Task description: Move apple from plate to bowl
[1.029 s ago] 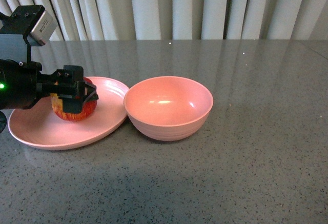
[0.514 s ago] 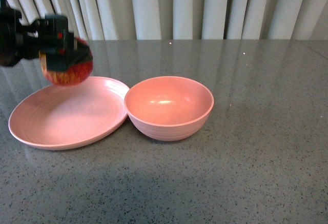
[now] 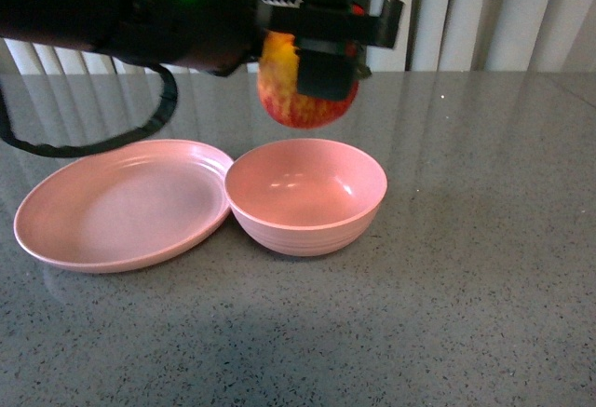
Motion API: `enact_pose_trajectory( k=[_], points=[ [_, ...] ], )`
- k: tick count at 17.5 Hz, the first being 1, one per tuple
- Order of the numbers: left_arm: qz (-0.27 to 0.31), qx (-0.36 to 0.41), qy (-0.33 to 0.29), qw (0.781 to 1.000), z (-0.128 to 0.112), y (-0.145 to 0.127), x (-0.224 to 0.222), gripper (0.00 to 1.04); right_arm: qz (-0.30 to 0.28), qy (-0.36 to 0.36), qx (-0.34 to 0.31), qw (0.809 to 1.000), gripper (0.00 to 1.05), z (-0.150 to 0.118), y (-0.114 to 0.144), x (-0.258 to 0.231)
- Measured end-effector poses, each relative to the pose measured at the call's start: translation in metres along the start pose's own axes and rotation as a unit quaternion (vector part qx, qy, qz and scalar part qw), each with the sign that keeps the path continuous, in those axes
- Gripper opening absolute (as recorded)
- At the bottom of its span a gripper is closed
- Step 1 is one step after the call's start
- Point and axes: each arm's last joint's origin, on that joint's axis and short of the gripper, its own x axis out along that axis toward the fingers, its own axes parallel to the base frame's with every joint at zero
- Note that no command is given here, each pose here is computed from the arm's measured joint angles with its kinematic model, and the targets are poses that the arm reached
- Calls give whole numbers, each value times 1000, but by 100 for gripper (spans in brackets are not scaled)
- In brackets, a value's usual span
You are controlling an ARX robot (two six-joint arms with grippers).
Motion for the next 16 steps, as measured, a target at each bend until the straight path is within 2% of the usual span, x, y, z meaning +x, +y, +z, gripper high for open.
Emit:
enact_pose_trajectory(
  k=[4,8,16],
  points=[
    [-5,-13,29,999,-18,-15,30,65,0,0,0,1000,98,0,0,0],
    [8,-33,48,998,-34,-10,42,65,0,0,0,1000,98,0,0,0],
    [23,-51,55,997,-48,0,53,65,0,0,0,1000,98,0,0,0]
  ],
)
